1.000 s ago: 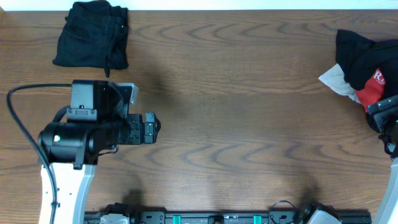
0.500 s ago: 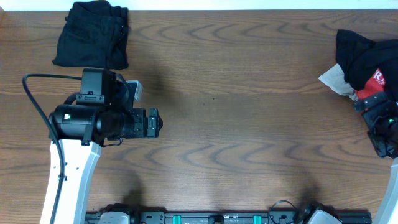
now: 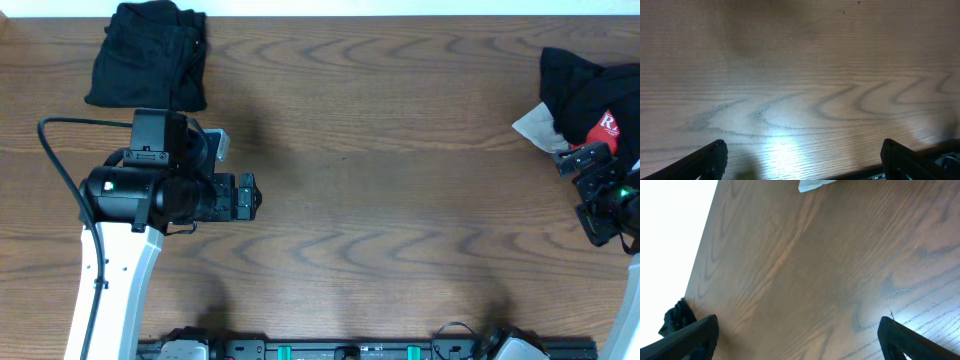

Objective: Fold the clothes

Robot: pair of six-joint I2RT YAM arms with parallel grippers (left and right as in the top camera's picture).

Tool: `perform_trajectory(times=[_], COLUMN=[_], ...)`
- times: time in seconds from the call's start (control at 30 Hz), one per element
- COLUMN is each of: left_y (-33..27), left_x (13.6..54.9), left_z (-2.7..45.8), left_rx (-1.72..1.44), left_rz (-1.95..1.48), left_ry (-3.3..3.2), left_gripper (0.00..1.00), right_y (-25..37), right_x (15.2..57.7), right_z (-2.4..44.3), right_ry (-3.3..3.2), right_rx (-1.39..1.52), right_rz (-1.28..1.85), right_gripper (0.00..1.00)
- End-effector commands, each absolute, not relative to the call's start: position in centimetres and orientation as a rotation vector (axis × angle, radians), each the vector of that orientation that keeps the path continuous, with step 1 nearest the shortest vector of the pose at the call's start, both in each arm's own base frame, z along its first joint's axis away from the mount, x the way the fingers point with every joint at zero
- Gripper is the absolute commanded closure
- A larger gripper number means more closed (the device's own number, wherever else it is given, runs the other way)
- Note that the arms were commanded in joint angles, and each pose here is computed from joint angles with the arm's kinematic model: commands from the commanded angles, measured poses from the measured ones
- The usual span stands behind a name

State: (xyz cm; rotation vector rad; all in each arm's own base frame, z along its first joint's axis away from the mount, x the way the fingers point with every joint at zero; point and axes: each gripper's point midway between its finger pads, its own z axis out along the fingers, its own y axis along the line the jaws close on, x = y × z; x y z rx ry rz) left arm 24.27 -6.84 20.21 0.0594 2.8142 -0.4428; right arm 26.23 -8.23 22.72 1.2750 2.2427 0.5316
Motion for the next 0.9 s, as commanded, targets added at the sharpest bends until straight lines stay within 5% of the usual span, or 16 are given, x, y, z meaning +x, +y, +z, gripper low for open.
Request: perform_trajectory(times=[0.0, 0.57, 0.87], left_y=[-7.1, -7.1, -7.1], left_x=[24.2, 24.2, 24.2], left_z=[20.2, 20.2, 20.2], left_rx=[0.091, 0.091, 0.091], left_rz=[-0.458, -0.458, -0.458], left_ry=[2.815, 2.815, 2.815], left_gripper=[0.02, 0.02, 0.02], right_y=[-8.1, -8.0, -3.7], right_x=[26.2, 24.0, 24.3], right_z=[22.9, 22.2, 23.4], right_ry=[2.238, 2.250, 2.017], right_rx=[1.268, 1.279, 0.833], right_rz=[0.552, 0.432, 0.439], right_gripper=[0.01, 0.01, 0.01])
